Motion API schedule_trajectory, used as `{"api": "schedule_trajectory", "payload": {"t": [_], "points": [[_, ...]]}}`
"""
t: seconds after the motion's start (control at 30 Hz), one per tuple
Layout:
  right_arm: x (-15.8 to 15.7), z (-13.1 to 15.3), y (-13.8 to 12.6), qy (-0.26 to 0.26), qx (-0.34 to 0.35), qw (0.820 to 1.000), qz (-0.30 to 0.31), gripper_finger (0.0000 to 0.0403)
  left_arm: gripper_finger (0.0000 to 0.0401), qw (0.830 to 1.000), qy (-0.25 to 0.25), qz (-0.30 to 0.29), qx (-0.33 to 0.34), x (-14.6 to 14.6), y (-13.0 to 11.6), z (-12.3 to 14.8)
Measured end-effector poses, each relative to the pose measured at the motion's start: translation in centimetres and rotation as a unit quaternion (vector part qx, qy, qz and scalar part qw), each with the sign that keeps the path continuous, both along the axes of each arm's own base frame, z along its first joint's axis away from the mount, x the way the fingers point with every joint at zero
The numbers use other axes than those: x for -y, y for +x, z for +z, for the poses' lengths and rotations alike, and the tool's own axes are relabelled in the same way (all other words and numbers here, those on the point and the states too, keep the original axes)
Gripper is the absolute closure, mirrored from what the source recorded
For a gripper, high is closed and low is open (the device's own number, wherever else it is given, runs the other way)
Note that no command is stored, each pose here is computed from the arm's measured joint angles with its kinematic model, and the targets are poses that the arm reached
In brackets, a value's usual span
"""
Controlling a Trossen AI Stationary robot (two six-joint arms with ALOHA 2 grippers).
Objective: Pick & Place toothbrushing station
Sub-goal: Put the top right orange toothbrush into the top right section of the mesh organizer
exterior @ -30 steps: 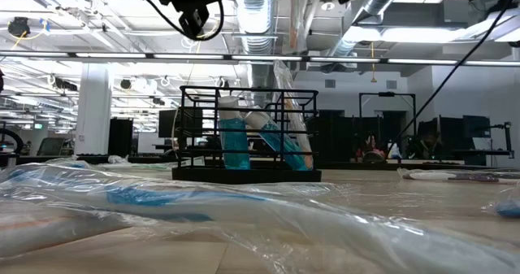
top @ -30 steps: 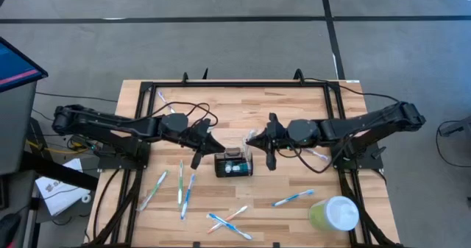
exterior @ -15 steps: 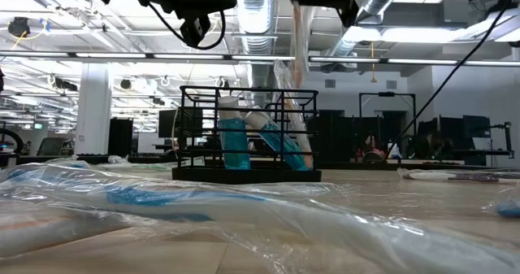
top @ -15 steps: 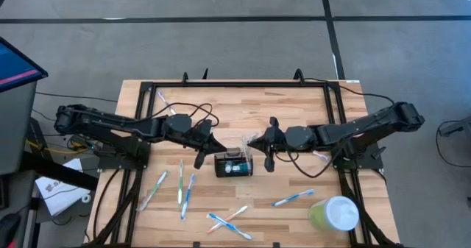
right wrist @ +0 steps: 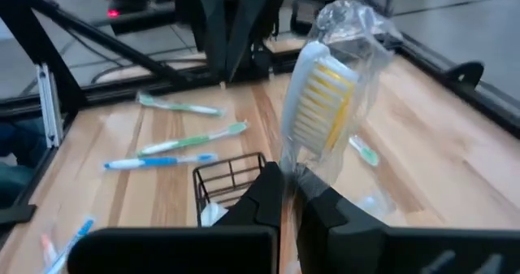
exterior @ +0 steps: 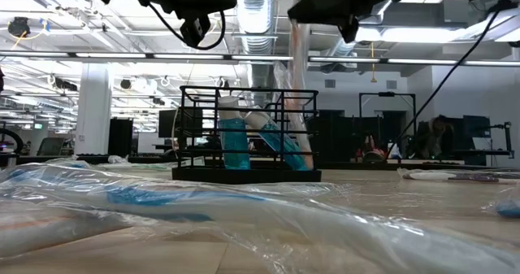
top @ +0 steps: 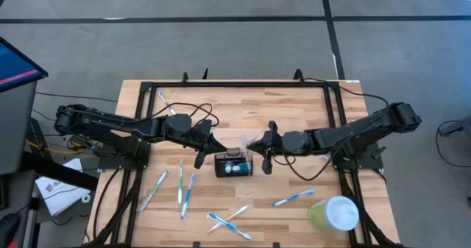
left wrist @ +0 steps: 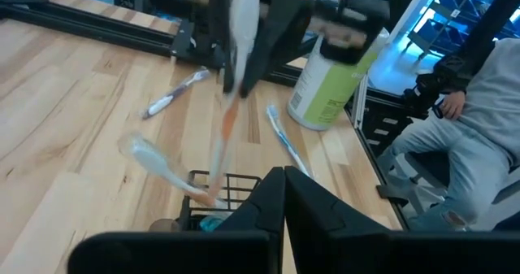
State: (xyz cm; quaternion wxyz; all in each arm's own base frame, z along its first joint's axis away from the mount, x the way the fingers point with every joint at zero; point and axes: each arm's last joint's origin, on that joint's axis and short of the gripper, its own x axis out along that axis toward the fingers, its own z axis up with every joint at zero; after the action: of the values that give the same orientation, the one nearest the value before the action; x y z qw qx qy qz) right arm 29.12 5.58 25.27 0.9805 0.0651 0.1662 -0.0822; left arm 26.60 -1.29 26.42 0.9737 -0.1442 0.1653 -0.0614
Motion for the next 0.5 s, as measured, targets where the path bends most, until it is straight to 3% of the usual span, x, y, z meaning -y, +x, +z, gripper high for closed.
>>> {"api": "schedule_trajectory", "payload": {"t": [0.5], "points": [[-1.3,-3.0,1.6,-0.007,-0.026,1.0,-0.012,0.0399,0.04,1.0,-0.013,0.004,-0.003,0.0,0.0,0.0]]}}
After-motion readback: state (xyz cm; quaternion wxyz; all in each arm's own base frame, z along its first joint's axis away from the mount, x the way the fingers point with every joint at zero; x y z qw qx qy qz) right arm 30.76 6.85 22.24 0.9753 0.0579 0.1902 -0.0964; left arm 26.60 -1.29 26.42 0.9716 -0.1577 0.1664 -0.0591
